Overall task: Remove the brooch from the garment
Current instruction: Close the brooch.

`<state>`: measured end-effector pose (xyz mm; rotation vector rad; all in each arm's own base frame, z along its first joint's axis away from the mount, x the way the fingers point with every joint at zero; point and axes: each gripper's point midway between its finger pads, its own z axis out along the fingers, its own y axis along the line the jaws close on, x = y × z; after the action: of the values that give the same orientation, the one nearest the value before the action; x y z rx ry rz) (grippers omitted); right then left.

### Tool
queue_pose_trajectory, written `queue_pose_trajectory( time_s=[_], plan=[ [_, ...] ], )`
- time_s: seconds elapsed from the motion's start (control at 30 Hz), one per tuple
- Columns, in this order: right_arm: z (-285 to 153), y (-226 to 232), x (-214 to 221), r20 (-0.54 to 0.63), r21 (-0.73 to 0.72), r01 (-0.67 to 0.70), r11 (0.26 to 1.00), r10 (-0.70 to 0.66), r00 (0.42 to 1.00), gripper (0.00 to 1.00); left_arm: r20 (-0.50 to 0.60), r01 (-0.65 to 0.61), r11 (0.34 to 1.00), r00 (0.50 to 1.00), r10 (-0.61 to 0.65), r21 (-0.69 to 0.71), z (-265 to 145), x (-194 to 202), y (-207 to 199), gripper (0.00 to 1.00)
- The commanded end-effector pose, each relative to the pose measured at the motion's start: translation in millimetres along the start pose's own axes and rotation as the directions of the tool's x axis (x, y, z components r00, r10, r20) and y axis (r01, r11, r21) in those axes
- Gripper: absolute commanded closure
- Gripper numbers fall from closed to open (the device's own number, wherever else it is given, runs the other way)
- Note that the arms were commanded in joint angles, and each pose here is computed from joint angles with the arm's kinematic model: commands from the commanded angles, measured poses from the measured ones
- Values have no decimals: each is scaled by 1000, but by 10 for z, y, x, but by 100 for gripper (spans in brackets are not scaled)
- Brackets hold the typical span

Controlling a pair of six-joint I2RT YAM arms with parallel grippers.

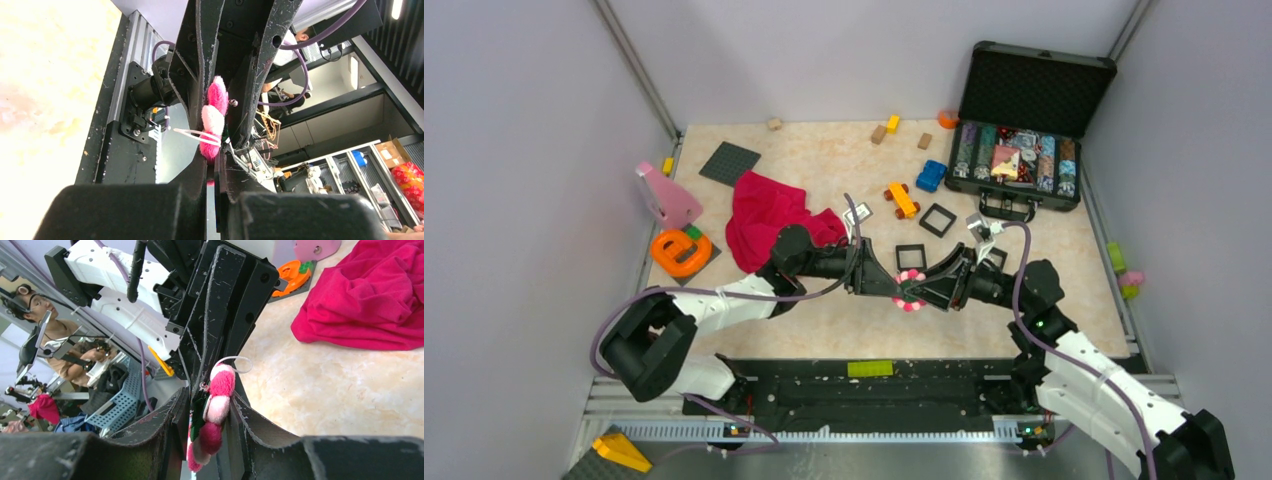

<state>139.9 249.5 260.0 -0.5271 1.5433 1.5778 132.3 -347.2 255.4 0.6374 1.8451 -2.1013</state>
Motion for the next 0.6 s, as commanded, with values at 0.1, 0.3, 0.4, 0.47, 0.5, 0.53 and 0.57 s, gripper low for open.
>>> queue_pose_trajectory(
  time_s=[0.1, 0.3, 0.4, 0.47, 0.5, 0.53, 0.57],
  plan=[
    [-10, -38, -129, 55, 44, 34, 998, -37, 998, 68, 46, -88, 996, 995, 88, -2, 4, -121, -137, 100],
    [-31, -100, -152, 66, 94, 39, 995, -45, 997, 69, 72, -99, 995, 992, 101, -25, -8, -154, -130, 100],
    [-49, -135, -167, 71, 123, 44, 991, -53, 996, 69, 92, -103, 994, 990, 106, -46, -18, -177, -110, 100],
    [-57, -150, -173, 75, 135, 45, 990, -56, 996, 69, 100, -107, 993, 989, 112, -52, -20, -191, -109, 100],
    [-57, -154, -176, 76, 138, 44, 989, -55, 996, 69, 104, -108, 993, 988, 113, -53, -21, -198, -111, 100],
    [-56, -162, -175, 75, 142, 44, 989, -55, 996, 69, 106, -107, 993, 988, 112, -56, -22, -198, -103, 100],
    [-55, -166, -175, 75, 143, 43, 989, -54, 996, 69, 107, -107, 993, 988, 112, -57, -24, -196, -100, 100]
  ],
)
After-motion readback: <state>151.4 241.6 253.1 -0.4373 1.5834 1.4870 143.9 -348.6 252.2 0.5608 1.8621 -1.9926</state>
